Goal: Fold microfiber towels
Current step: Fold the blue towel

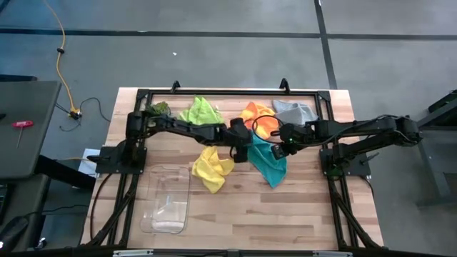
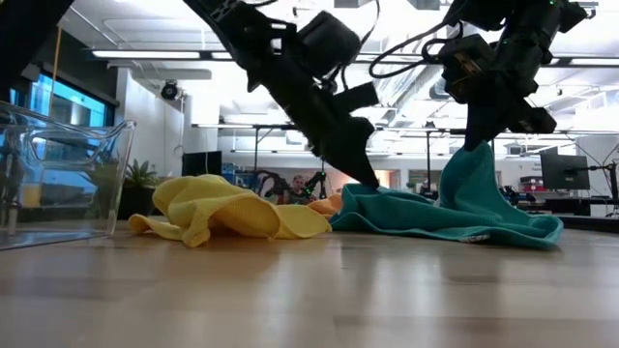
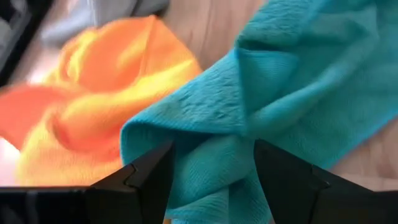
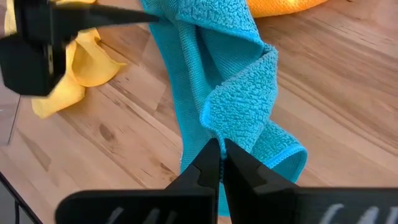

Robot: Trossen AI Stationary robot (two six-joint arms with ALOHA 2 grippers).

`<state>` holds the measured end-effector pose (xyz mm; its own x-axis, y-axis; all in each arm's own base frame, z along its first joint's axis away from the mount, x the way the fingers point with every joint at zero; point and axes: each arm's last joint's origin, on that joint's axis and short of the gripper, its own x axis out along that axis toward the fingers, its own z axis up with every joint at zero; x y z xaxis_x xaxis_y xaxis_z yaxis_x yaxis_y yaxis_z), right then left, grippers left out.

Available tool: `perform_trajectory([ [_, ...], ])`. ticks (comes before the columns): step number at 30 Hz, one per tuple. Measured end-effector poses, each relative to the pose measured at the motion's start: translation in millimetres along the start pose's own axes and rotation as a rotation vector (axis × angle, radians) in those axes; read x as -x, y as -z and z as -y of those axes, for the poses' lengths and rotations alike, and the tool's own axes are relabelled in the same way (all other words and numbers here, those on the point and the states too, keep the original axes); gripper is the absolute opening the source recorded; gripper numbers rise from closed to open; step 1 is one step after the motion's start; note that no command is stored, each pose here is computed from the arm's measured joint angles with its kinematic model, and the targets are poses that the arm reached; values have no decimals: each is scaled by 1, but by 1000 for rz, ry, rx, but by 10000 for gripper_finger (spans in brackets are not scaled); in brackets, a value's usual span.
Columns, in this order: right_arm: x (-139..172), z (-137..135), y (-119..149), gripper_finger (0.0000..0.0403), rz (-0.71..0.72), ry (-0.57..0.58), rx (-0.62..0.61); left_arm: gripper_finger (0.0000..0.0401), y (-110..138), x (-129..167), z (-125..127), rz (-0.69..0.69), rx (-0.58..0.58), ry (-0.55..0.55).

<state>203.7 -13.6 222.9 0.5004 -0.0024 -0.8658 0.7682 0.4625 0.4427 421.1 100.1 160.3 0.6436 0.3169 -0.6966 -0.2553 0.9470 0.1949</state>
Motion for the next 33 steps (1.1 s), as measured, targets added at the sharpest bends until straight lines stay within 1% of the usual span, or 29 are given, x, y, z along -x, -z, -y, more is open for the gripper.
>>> perform_trajectory([
  [4,0,0,0,0,7,4,0,209,1,-2,-14,5,133,34],
  [8,0,0,0,0,8,3,8,209,0,-3,-19,25,202,99],
  [11,0,0,0,0,9,1,9,209,-1,-3,-17,37,238,145],
  [15,0,0,0,0,9,-1,16,209,2,-8,-16,16,315,166],
  [20,0,-2,-1,0,17,-13,16,209,7,-15,-23,-24,432,194],
  [22,0,-2,-2,0,23,-22,16,209,3,-15,-27,-7,477,191],
  [24,0,-3,-2,0,29,-32,17,209,-1,-14,-33,11,503,196],
  [29,0,-5,-3,0,36,-44,17,209,-7,-13,-42,16,590,293],
  [33,0,-5,-3,0,37,-45,18,209,-1,-16,-40,-37,607,344],
])
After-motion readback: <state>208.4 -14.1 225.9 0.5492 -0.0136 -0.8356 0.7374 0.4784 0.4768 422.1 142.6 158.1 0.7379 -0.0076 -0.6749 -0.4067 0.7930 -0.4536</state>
